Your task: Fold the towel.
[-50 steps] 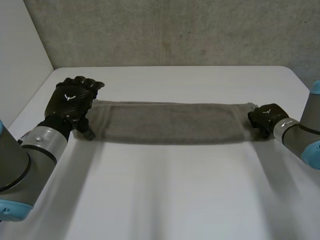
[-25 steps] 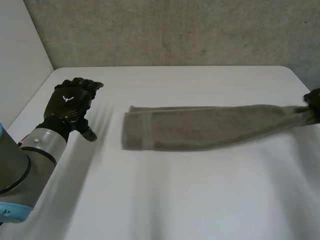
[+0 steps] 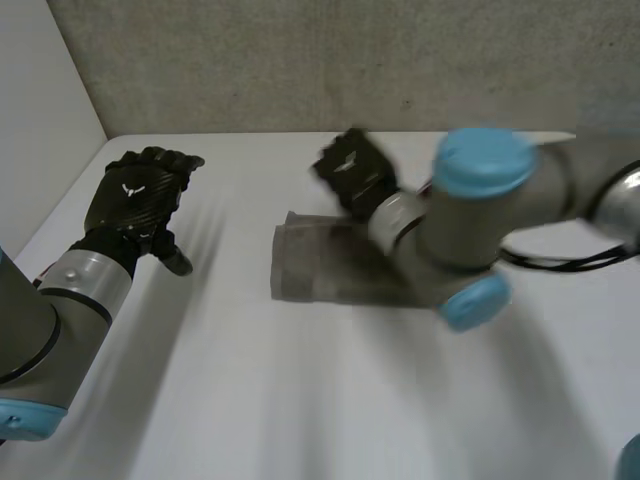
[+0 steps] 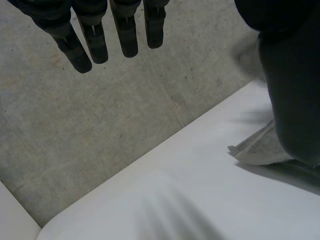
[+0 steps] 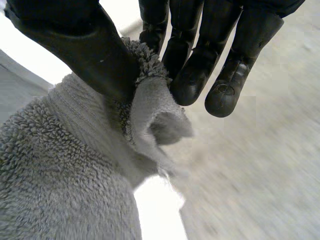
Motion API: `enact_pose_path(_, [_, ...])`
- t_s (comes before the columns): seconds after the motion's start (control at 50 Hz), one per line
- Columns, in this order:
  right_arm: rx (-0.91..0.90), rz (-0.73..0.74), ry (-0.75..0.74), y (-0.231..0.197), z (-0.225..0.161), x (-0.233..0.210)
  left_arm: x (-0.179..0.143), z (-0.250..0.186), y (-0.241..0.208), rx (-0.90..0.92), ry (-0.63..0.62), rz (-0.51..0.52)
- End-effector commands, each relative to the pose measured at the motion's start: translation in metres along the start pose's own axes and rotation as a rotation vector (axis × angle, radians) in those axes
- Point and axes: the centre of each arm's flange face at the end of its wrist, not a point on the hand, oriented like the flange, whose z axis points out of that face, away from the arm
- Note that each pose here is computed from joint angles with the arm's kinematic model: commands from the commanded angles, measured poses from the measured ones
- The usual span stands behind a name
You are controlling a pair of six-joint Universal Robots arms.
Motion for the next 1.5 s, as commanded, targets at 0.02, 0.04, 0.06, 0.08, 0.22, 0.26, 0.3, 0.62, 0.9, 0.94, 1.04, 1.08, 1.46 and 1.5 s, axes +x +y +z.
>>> enact_pose_path(0.02, [-0.002, -0.007, -0.156, 0.001, -0.008, -0.076, 0.001, -0.001, 0.003, -0.010, 0.004, -0.002])
enact_pose_path(0.04, [-0.002, -0.007, -0.156, 0.001, -0.008, -0.076, 0.001, -0.001, 0.003, -0.010, 0.004, -0.002])
enact_pose_path(0.06, [-0.014, -0.014, -0.157, 0.004, -0.008, -0.078, 0.001, -0.001, 0.005, -0.015, 0.006, -0.003])
enact_pose_path(0.08, [-0.014, -0.014, -0.157, 0.004, -0.008, -0.078, 0.001, -0.001, 0.005, -0.015, 0.006, -0.003])
enact_pose_path(0.22, [-0.068, 0.008, -0.143, 0.010, -0.020, -0.061, 0.002, 0.000, 0.007, -0.013, 0.007, -0.001])
enact_pose_path(0.26, [-0.083, 0.025, -0.107, 0.012, -0.024, -0.039, 0.002, 0.000, 0.008, -0.013, 0.007, -0.001])
enact_pose_path(0.3, [-0.135, 0.093, -0.054, 0.024, -0.036, -0.009, 0.002, 0.000, 0.008, -0.013, 0.007, -0.001])
enact_pose_path(0.62, [-0.443, 0.305, -0.004, 0.122, -0.081, 0.022, 0.005, -0.001, 0.008, -0.015, 0.016, -0.001])
enact_pose_path(0.9, [-0.480, 0.295, 0.025, 0.147, -0.075, 0.027, 0.009, -0.003, 0.008, -0.016, 0.024, -0.002])
enact_pose_path(0.94, [-0.450, 0.283, 0.042, 0.138, -0.073, 0.034, 0.009, -0.003, 0.008, -0.015, 0.024, -0.002])
enact_pose_path(1.04, [-0.346, 0.246, 0.103, 0.105, -0.063, 0.063, 0.008, -0.002, 0.003, -0.002, 0.020, 0.000])
enact_pose_path(1.08, [-0.316, 0.244, 0.104, 0.095, -0.059, 0.065, 0.008, -0.001, 0.000, 0.009, 0.019, 0.000])
enact_pose_path(1.46, [0.065, 0.049, -0.353, 0.004, -0.019, -0.088, 0.007, 0.021, -0.051, 0.164, -0.028, -0.045])
enact_pose_path(1.5, [0.024, 0.081, -0.350, 0.008, -0.019, -0.091, 0.008, 0.028, -0.056, 0.179, -0.043, -0.072])
